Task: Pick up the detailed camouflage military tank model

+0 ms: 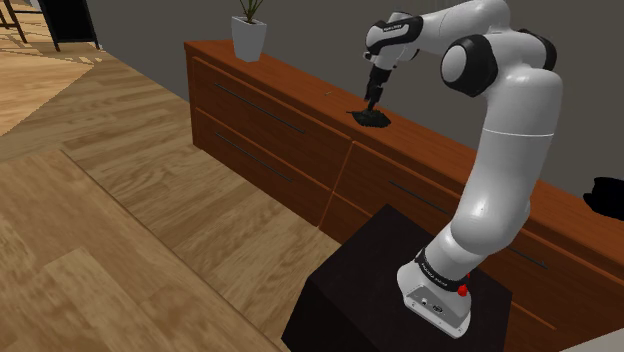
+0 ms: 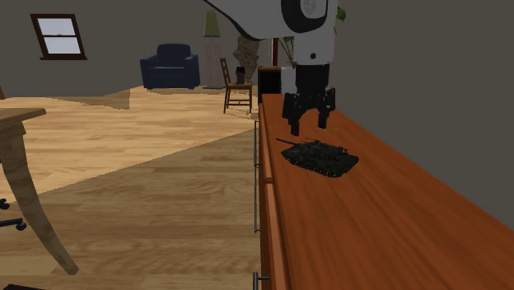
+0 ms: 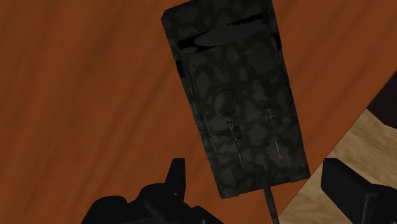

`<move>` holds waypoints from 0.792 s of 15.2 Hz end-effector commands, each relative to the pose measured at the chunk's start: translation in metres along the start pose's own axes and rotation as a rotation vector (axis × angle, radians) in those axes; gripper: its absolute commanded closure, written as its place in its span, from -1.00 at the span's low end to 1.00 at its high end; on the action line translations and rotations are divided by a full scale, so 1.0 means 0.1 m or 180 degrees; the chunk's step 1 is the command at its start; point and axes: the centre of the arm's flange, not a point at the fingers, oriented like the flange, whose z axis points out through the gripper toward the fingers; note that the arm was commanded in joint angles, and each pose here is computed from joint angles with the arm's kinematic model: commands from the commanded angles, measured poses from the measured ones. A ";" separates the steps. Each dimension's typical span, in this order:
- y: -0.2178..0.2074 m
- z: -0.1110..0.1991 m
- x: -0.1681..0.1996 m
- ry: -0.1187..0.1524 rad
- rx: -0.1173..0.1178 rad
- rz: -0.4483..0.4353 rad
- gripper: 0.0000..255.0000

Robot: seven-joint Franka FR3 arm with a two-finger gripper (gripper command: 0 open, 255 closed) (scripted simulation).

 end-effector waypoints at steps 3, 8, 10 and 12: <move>-0.01 0.24 0.01 0.0001 -0.0001 -0.0003 -1.00; -0.01 0.24 0.02 0.0001 -0.0001 -0.0003 1.00; -0.01 0.24 0.01 0.0001 -0.0001 -0.0003 1.00; -0.01 0.24 0.01 0.0001 -0.0001 -0.0003 1.00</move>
